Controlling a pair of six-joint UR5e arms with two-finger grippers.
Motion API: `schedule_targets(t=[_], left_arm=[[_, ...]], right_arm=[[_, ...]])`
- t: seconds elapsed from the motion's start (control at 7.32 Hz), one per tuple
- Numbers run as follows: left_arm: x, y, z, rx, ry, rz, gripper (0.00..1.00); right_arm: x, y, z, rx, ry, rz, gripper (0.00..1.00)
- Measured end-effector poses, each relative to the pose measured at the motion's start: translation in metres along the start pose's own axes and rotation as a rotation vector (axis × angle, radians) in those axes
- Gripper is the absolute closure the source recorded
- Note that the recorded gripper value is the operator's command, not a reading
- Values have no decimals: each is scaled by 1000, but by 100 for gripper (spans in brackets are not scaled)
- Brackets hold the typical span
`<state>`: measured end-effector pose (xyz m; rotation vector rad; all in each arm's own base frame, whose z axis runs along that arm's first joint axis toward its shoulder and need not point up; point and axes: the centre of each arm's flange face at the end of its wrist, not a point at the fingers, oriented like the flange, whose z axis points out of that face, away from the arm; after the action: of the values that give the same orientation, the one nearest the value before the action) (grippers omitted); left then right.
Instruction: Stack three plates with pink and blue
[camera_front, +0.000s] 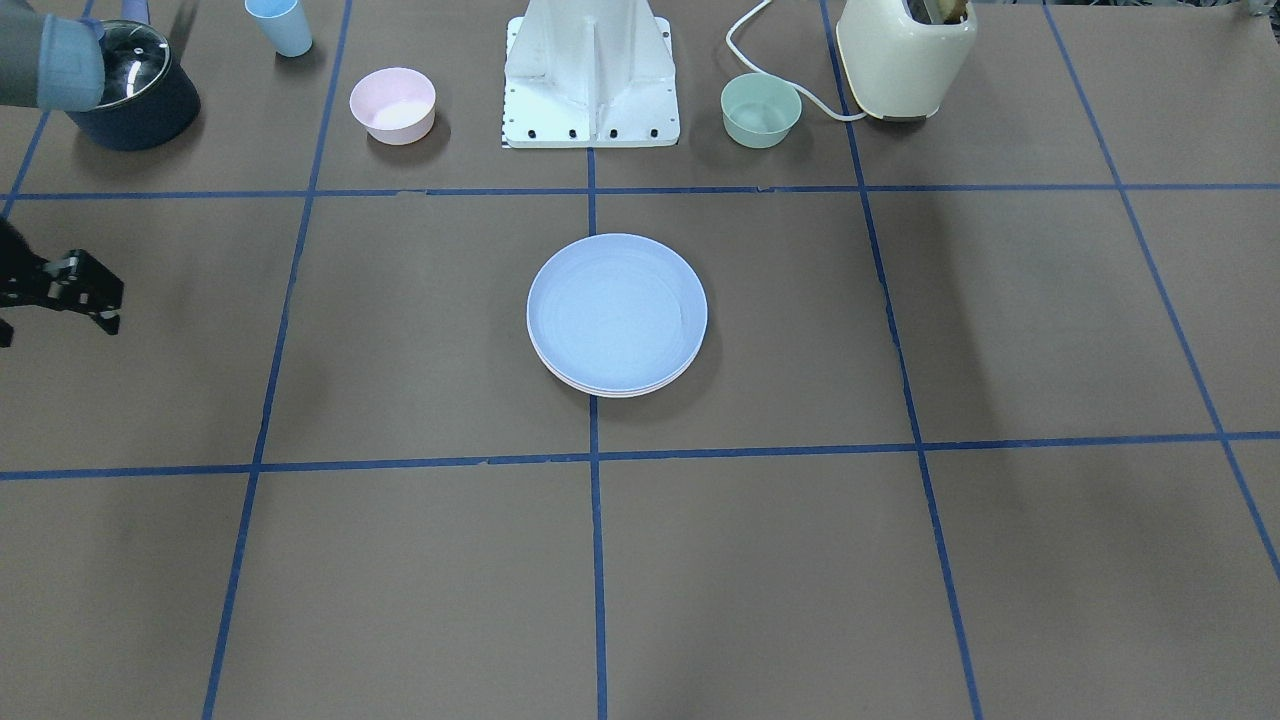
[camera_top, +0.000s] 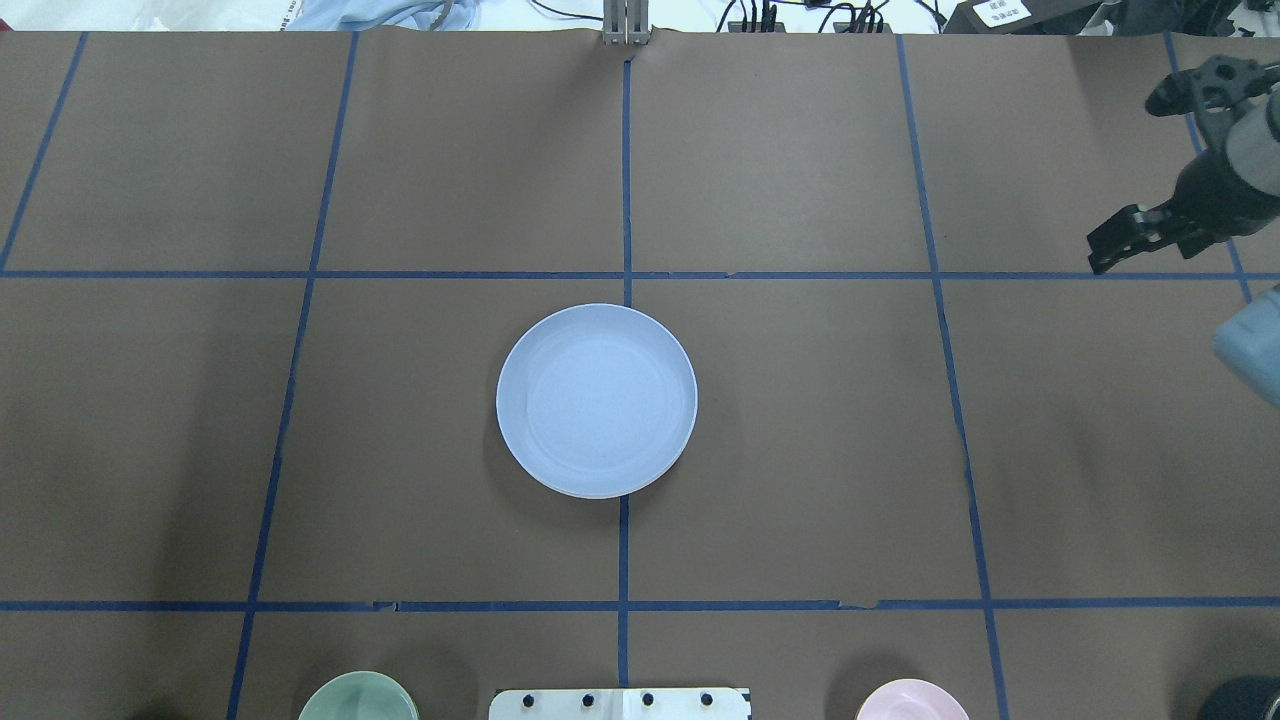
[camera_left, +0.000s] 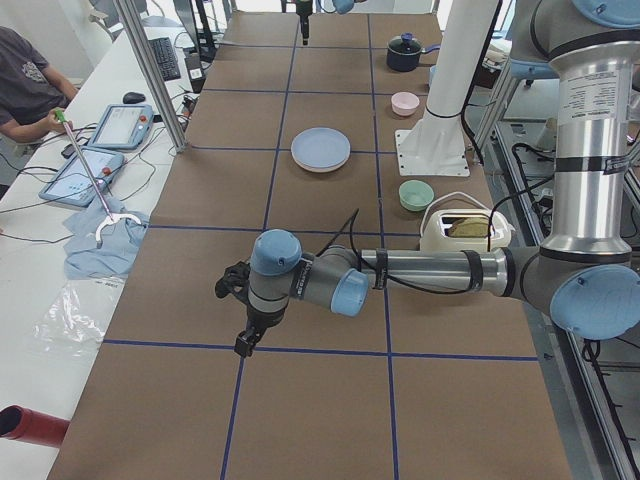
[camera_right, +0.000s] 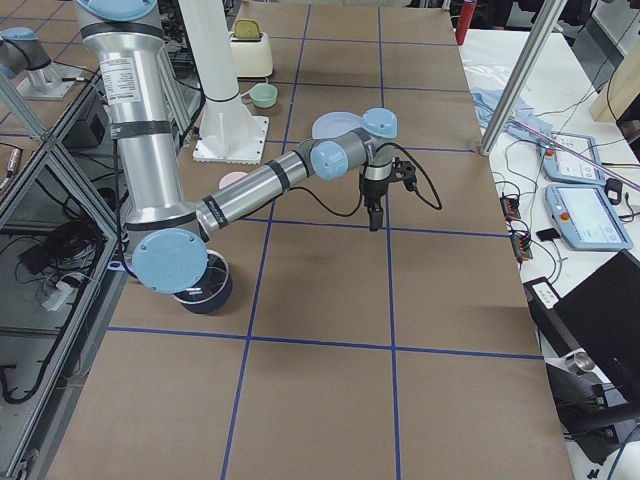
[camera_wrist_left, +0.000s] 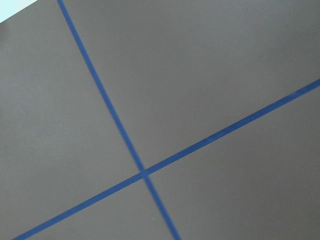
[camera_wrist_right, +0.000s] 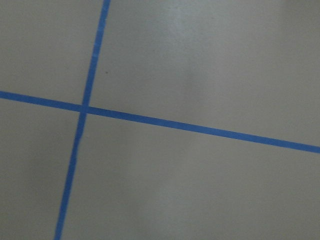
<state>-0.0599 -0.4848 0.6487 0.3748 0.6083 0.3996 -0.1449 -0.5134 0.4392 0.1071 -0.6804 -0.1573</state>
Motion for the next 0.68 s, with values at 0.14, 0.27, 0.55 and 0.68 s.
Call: schedule_targets(t=[0.14, 0.27, 0.55, 0.68], left_arm=[[-3, 3, 2, 11, -2, -11, 0], [-4, 1, 2, 26, -3, -16, 0], [-4, 6, 3, 42, -9, -12, 0], [-8, 11, 1, 44, -14, -22, 0]], right_arm=[[39, 5, -10, -21, -8, -30, 0], [85, 10, -18, -36, -32, -61, 0], [169, 23, -17, -50, -53, -123, 0], [190, 29, -7, -67, -52, -115, 0]])
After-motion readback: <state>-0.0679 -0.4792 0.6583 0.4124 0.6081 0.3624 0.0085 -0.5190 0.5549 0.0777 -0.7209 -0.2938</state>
